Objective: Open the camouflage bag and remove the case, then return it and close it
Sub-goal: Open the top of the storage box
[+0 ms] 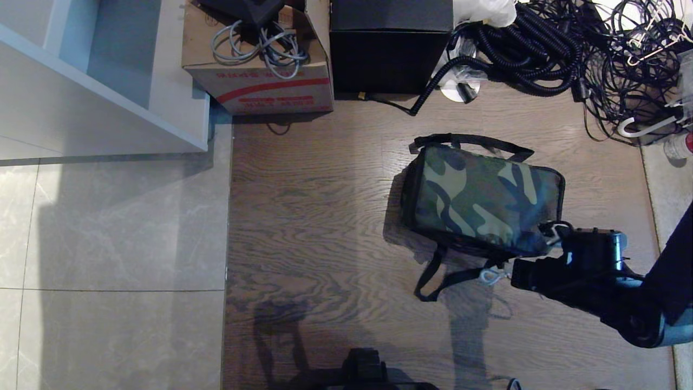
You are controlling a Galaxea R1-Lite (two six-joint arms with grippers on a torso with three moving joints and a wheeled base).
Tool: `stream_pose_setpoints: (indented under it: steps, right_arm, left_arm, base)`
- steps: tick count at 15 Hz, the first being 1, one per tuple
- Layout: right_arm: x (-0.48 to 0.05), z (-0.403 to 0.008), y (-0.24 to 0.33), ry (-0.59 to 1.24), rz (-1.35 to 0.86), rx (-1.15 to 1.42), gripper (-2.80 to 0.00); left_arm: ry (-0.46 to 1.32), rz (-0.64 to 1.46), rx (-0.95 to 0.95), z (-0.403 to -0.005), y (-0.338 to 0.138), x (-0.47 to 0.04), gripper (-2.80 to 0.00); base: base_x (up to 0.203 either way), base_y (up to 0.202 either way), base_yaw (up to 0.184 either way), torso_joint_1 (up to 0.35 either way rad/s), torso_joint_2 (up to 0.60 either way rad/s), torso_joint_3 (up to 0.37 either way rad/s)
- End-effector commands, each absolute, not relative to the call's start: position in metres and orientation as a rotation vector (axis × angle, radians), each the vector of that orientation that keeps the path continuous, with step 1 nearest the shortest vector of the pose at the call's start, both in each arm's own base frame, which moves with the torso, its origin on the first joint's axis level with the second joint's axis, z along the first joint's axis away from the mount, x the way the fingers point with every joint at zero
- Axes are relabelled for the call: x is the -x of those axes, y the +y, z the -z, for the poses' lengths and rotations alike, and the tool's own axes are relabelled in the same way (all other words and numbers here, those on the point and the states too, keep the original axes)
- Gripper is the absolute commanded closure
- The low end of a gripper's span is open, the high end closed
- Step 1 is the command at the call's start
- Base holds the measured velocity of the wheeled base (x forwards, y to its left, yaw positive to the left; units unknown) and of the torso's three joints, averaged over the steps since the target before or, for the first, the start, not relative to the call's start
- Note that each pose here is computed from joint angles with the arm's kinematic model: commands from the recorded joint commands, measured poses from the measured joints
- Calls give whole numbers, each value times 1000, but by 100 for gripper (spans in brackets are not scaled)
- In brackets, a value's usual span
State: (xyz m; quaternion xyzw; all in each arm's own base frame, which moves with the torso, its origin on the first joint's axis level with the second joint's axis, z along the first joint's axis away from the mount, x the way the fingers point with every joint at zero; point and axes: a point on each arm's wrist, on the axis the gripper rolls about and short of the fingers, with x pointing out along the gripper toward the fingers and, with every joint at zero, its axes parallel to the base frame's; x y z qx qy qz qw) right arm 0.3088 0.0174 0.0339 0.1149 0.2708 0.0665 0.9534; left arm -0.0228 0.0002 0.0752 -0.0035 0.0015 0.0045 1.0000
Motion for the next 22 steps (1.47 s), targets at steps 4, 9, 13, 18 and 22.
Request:
stream_pose_setpoints:
  steps: [4, 9, 13, 18, 22]
  right_arm:
    - [-303, -28, 21, 561, -59, -234, 0]
    - [-299, -39, -40, 514, -96, -77, 0]
    - [-288, -41, -68, 561, -155, 41, 0]
    - [-299, -43, -89, 527, -115, 114, 0]
    - [-303, -37, -91, 537, -122, 129, 0]
  left_arm:
    - [3, -9, 8, -75, 0, 23, 0]
    - [3, -9, 8, -75, 0, 23, 0]
    - [3, -9, 8, -75, 0, 23, 0]
    - [3, -9, 8, -75, 0, 23, 0]
    - [3, -9, 8, -75, 0, 23, 0]
  base:
    - [0, 0, 0, 0, 0, 0]
    - [0, 0, 0, 0, 0, 0]
    - [0, 0, 0, 0, 0, 0]
    - [0, 0, 0, 0, 0, 0]
    - [0, 0, 0, 0, 0, 0]
